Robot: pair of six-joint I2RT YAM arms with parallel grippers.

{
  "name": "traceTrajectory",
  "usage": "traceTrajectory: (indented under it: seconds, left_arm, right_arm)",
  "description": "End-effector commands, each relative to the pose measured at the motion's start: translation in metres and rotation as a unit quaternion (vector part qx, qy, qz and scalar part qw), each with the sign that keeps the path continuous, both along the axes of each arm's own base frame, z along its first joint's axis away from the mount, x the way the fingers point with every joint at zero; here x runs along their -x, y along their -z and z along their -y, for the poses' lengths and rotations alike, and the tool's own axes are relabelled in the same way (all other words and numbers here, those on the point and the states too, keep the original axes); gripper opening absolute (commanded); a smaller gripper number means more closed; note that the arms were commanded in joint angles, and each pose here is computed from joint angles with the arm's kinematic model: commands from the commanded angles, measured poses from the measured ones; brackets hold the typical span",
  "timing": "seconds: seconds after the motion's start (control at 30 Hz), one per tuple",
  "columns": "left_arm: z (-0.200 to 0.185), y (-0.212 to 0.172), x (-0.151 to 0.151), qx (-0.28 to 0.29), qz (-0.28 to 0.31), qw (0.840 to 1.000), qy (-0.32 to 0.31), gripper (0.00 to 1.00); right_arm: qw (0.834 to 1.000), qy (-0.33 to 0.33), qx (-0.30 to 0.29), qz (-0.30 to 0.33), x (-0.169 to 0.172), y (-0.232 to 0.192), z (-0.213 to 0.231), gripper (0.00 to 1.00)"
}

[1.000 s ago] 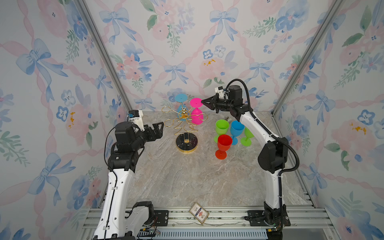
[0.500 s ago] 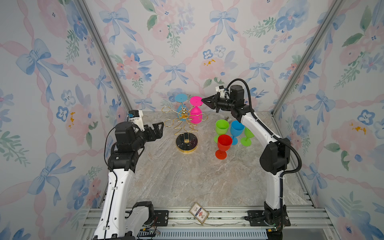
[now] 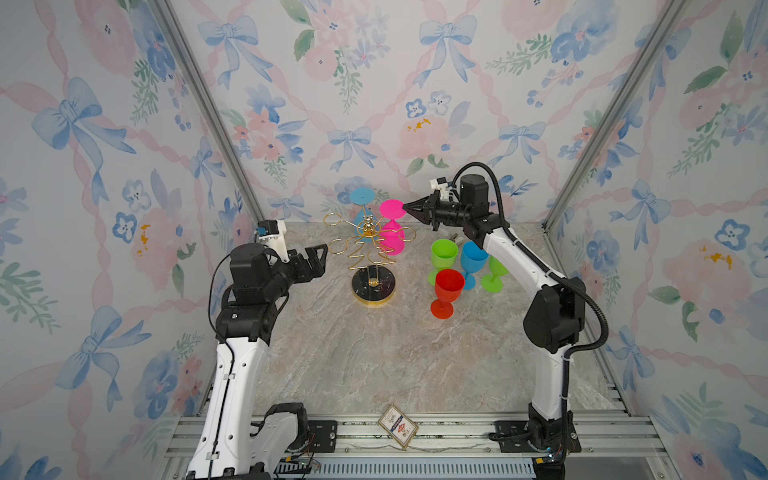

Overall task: Take the wine glass off the wine glass rack
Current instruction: 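Pull the pink glass off the rack hook toward the robot with right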

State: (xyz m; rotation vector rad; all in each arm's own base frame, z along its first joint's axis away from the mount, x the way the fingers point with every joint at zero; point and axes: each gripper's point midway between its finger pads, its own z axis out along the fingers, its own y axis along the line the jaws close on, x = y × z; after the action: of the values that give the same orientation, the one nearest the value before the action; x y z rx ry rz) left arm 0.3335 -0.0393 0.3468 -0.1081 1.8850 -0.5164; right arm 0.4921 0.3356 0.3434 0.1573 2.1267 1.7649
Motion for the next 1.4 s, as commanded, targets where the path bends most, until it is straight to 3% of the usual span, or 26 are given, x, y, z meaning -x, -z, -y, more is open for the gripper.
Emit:
traceTrajectory:
  seconds: [0.0, 0.47, 1.37]
  left_arm:
    - [-0.001, -0.008, 0.0, -0.004, 0.012, 1.0, 0.004, 0.96]
    - [0.002, -0.014, -0.003, 0.002, 0.014, 1.0, 0.012, 0.96]
    - [0.005, -0.014, -0.005, 0.002, 0.013, 1.0, 0.021, 0.96]
  right_arm:
    - [0.999, -0.019, -0.012, 0.042, 0.023, -0.036, 0.002, 0.0]
    - [0.999, -0.019, -0.004, 0.042, 0.046, -0.039, 0.021, 0.0]
    - [0.999, -0.002, 0.016, 0.036, 0.047, -0.017, 0.044, 0.0]
